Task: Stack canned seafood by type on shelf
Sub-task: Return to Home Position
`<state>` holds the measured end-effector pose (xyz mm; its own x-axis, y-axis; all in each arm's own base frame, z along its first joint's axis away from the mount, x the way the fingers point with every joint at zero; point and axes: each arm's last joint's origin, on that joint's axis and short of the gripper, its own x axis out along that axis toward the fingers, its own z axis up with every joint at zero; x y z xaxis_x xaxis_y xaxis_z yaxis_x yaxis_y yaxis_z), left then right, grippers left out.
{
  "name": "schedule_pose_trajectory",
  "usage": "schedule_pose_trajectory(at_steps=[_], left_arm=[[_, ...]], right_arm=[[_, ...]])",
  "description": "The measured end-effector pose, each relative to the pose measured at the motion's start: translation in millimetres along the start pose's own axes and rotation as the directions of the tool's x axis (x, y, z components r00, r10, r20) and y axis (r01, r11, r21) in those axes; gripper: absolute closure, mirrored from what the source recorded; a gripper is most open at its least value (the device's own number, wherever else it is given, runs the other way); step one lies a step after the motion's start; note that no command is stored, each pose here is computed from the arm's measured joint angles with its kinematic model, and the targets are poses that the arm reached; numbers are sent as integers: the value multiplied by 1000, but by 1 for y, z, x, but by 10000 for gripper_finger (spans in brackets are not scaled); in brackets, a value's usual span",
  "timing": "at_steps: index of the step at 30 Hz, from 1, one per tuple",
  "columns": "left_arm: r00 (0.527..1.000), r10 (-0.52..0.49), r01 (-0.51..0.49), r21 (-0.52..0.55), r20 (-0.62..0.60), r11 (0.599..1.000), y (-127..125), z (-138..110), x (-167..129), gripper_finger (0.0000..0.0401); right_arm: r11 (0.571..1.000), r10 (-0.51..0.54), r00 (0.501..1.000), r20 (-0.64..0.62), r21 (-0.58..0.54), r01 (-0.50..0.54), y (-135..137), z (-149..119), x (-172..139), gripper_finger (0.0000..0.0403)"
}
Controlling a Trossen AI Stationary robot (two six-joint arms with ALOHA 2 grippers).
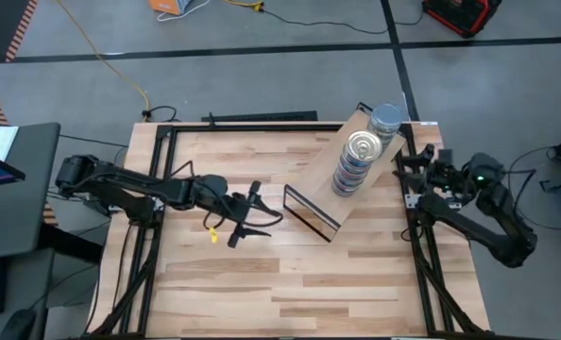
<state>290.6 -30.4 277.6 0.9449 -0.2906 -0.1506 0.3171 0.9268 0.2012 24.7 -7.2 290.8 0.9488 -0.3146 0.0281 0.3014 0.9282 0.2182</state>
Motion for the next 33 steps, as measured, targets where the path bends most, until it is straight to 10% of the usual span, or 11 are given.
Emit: schedule_pose_trajectory(at_steps=[16,33], left_arm=[[988,155,-155,-48,2,987,-12,-42,-45,162],[973,219,-210,-118,67,971,-4,-74,-63,162]], right_arm=[[995,9,1000,-25,95,-6,-11,-25,21,147],[992,87,963,254,72,-108,-28,-73,58,147]])
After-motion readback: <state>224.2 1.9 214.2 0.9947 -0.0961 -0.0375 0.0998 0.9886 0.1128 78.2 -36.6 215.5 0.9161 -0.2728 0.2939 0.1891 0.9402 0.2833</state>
